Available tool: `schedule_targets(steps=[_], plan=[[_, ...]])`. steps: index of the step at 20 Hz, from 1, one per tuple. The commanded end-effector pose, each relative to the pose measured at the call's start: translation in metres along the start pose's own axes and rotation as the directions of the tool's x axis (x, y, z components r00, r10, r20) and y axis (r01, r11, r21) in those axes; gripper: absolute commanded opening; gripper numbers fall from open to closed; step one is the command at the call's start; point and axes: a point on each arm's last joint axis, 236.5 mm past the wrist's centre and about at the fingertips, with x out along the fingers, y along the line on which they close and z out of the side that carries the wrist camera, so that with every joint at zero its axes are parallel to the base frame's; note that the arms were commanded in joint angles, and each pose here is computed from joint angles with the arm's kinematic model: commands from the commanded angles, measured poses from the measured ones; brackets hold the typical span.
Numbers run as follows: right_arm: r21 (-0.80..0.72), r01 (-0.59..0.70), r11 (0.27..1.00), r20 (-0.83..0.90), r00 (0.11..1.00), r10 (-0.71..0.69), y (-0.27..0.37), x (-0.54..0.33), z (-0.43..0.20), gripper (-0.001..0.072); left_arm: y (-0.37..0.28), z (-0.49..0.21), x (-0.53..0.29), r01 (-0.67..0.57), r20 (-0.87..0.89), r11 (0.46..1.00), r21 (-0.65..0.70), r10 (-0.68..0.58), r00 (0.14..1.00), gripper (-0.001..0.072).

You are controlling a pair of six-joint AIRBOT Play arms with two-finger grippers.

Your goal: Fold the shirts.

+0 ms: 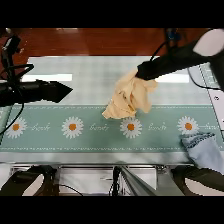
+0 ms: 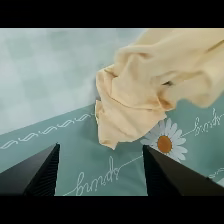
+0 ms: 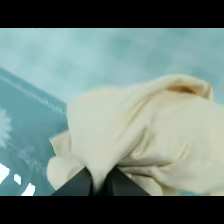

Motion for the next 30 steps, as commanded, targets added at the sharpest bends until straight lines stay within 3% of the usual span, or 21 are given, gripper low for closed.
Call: schedule_targets(steps=[1,2,3,4,6,8,11,15,19,25,30], plan=[[0.009,0.011,1.000,-0.225,0.974,-0.008,-0.023,0.060,-0.040,0.0156,0.004,-0.003,0.008,0.001,-0.025,1.000,-0.016,-0.002,1.000,0.0609],[0.003,0.010,1.000,-0.248,0.969,-0.009,-0.028,0.069,-0.045,0.0301,0.006,-0.004,0.011,0.001,-0.033,1.000,-0.021,-0.001,0.999,0.0609],[-0.006,0.016,1.000,-0.263,0.965,-0.017,-0.033,0.072,-0.048,0.0383,0.007,-0.005,0.013,0.003,-0.040,1.000,-0.027,-0.004,0.999,0.0609],[-0.013,0.030,0.999,-0.266,0.963,-0.033,-0.039,0.070,-0.048,0.0390,0.005,-0.006,0.016,0.015,-0.044,0.999,-0.039,-0.017,0.999,0.0611],[-0.040,0.061,0.997,-0.236,0.969,-0.069,-0.047,0.051,-0.043,0.0390,-0.007,-0.008,0.025,0.069,-0.062,0.997,-0.020,-0.070,0.996,0.0720],[-0.079,0.142,0.987,-0.158,0.975,-0.153,-0.062,0.015,-0.030,0.0391,-0.023,-0.021,0.043,0.117,-0.124,0.993,0.011,-0.114,0.986,0.0720],[-0.092,0.343,0.935,-0.019,0.938,-0.346,-0.103,-0.064,-0.017,0.0477,-0.049,-0.048,0.085,0.177,-0.230,0.984,0.035,-0.165,0.959,0.0720],[0.026,0.488,0.873,0.075,0.869,-0.488,-0.146,-0.148,-0.026,0.0481,-0.066,-0.078,0.144,0.191,-0.299,0.980,0.048,-0.169,0.939,0.0720],[0.104,0.530,0.842,0.014,0.845,-0.534,-0.182,-0.177,-0.053,0.0481,-0.064,-0.092,0.178,0.189,-0.322,0.981,-0.037,-0.190,0.927,0.0720],[0.168,0.466,0.869,-0.006,0.882,-0.471,-0.202,-0.162,-0.056,0.0481,-0.081,-0.082,0.204,0.262,-0.244,0.947,-0.187,-0.303,0.921,0.0720],[0.175,0.398,0.901,-0.027,0.916,-0.400,-0.203,-0.135,-0.051,0.0481,-0.073,-0.098,0.218,0.239,-0.282,0.947,-0.216,-0.295,0.913,0.0720]])
